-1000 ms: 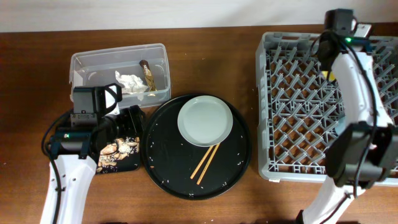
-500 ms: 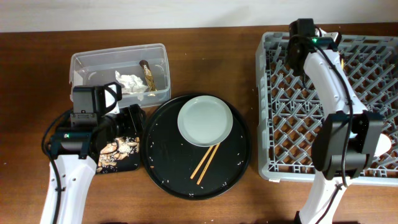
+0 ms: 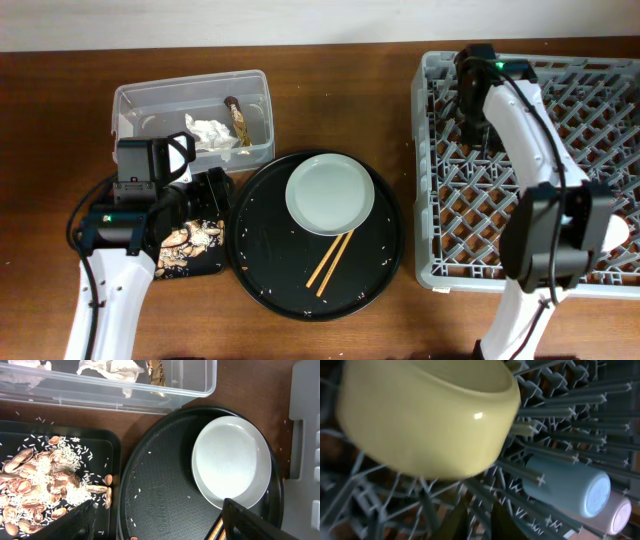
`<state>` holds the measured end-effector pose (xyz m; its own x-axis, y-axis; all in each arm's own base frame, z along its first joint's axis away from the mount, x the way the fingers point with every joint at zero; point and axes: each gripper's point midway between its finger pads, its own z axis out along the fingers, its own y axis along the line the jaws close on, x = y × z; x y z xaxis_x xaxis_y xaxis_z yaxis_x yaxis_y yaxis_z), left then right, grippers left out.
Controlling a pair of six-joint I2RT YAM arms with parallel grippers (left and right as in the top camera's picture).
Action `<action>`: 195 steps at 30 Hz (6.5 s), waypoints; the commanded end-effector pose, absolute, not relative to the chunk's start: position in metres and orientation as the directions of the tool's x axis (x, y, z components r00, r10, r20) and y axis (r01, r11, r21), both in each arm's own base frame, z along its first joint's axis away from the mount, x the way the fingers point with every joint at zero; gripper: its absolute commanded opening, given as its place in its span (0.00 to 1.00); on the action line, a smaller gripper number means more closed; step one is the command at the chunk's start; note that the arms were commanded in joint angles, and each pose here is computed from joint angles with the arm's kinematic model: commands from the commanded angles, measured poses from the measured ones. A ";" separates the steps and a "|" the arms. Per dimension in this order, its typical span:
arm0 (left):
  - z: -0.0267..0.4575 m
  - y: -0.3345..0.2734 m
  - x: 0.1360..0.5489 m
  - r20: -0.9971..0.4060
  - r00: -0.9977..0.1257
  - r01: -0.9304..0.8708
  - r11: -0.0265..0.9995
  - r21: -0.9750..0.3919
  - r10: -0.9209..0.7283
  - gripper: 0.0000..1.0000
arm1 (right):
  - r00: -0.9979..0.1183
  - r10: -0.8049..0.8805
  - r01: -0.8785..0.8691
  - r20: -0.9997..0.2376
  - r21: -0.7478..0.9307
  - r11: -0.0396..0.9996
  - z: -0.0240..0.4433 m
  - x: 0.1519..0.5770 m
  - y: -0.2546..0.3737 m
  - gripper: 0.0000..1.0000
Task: Sort waste into correct bins and load items into the dishwasher rack
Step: 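Place the yellow bowl in the rack's upper area with the right gripper, then reach the right gripper to the white plate and grasp its rim, then lift the white plate with the right gripper and stand it in the rack's right side, then reach the right gripper to the platter and grasp one wooden chopstick, then carry the chopstick with the right gripper and drop it into the rack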
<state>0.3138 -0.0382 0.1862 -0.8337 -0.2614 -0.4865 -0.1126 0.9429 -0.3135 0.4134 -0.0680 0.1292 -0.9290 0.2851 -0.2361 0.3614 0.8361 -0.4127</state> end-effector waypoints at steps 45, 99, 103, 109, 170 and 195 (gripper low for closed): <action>0.190 -0.034 0.315 -0.504 -0.824 -0.116 0.947 -0.300 -0.261 0.85 | -0.890 0.022 0.059 -0.455 -0.066 0.996 0.217 0.443 0.054 0.04; 0.191 -0.031 0.317 -0.514 -0.817 -0.124 0.950 -0.288 -0.262 0.85 | -0.767 0.291 0.638 -0.572 -0.629 0.445 0.200 0.435 -0.267 0.04; 0.191 -0.031 0.317 -0.514 -0.817 -0.124 0.950 -0.287 -0.262 0.85 | -0.755 0.327 0.653 -0.568 -0.608 0.452 0.185 0.431 -0.252 0.04; 0.191 -0.031 0.317 -0.514 -0.817 -0.124 0.950 -0.287 -0.262 0.85 | -0.723 0.267 0.670 -0.637 -0.555 0.493 0.220 0.442 -0.217 0.43; 0.189 -0.031 0.314 -0.504 -0.823 -0.127 0.950 -0.286 -0.262 0.86 | -0.949 0.311 0.313 0.052 0.024 0.950 -0.008 0.249 0.188 0.18; 0.189 -0.031 0.315 -0.505 -0.823 -0.127 0.950 -0.286 -0.262 0.86 | -0.965 -0.007 -0.019 -0.264 0.045 0.999 0.160 0.358 0.043 0.04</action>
<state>0.3142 -0.0337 0.1855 -0.8299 -0.2628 -0.4922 -0.1267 0.9478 -0.2925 0.3568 0.0697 0.1644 -0.9597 0.0445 -0.2776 0.0208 0.9959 0.0877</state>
